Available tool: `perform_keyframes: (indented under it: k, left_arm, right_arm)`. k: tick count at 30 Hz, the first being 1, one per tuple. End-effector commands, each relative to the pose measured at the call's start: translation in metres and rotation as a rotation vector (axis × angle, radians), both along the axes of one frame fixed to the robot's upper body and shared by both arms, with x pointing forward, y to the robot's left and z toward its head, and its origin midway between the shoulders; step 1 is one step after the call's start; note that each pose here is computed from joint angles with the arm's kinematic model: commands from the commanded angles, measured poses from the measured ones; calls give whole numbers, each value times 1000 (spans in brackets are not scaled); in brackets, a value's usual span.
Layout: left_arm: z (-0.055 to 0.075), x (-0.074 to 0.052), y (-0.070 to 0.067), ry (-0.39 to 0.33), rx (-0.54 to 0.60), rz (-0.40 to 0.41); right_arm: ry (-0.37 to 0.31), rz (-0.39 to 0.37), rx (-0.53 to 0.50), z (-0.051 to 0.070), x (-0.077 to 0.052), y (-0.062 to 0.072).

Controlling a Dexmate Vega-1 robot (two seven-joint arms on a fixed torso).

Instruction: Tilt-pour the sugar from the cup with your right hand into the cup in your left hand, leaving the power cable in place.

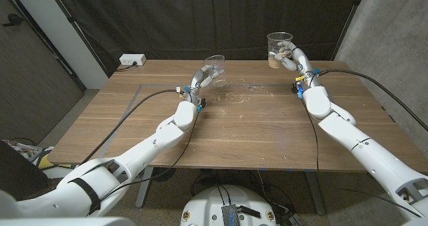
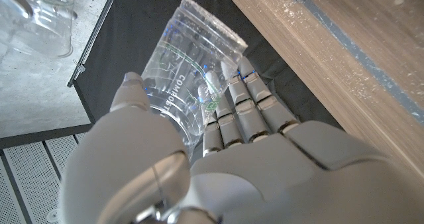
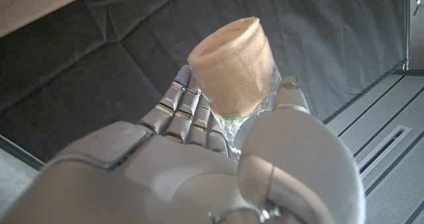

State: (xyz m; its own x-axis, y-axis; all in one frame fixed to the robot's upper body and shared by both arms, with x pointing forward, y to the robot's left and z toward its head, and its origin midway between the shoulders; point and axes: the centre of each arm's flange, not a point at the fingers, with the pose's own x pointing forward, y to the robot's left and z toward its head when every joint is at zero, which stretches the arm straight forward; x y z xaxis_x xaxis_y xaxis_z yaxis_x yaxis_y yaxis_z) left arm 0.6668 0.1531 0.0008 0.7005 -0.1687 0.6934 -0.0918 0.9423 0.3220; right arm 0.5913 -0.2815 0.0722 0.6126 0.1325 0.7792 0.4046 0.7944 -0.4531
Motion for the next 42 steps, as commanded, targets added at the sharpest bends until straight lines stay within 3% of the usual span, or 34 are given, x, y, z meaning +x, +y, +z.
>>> perform_keyframes:
  k: [1,10,21,35,42]
  left_arm:
    - [-2,6,3,29,8,-6]
    - [0,11,4,52,17,-3]
    - [3,20,-7,64,50,-32]
    - [6,9,-16,12,102,-58]
    - [5,7,-17,13,98,-53]
  right_arm:
    - [12,-21,-86,37,-10,12]
    - [29,-39,-145,61,-15,18]
    - [18,-95,-230,92,-30,29]
    - [27,-130,-314,114,-30,45]
    - [30,-159,-384,122,-35,61]
